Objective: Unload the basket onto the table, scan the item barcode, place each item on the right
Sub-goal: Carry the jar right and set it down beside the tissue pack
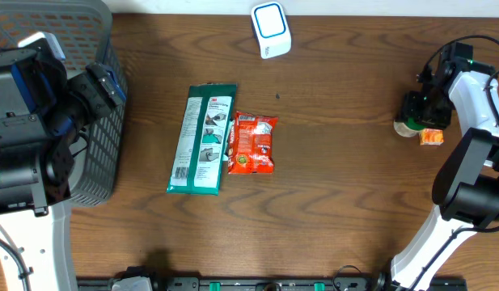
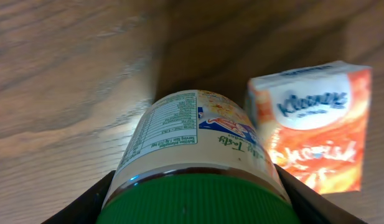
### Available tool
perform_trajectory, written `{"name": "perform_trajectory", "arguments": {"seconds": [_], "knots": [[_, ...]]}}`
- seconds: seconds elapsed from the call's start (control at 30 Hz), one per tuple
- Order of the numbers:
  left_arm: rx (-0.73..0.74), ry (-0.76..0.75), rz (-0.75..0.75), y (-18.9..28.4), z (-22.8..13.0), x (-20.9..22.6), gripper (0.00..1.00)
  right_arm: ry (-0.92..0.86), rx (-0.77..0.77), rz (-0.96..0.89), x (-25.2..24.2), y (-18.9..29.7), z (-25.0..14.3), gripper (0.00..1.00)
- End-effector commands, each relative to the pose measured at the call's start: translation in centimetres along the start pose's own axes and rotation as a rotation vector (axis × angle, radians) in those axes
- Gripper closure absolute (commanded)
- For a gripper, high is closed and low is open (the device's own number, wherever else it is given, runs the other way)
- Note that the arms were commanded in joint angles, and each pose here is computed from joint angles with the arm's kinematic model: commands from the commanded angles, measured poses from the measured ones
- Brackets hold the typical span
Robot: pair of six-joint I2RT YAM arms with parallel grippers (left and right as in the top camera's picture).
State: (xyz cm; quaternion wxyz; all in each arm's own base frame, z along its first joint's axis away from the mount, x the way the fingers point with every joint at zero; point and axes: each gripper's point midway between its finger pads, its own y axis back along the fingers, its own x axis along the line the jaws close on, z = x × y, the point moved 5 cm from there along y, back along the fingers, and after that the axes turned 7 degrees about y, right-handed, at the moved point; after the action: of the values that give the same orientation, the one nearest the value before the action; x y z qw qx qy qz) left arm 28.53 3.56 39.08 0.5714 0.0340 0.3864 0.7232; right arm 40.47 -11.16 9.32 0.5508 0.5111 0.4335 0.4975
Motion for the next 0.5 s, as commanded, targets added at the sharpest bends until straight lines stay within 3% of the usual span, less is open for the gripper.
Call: {"name": "perform_trajectory", "arguments": {"seconds": [0.0,0.2,0.47], "knots": [[0.003,-0.006,-0.002,0.0,0.0,0.0,0.15,0.021,-0.018,0.050,0.7,0.3,0.2,0.95],[0.003,-0.006,-0.002,0.0,0.0,0.1,0.15,0.010,-0.004,-0.078,-1.1,-0.2,-0.1,0.99],[0.003,-0.006,-0.002,0.0,0.0,0.1,0.15,0.006,-0.021,-0.067,-1.0,-0.2,0.2,0.91]]}}
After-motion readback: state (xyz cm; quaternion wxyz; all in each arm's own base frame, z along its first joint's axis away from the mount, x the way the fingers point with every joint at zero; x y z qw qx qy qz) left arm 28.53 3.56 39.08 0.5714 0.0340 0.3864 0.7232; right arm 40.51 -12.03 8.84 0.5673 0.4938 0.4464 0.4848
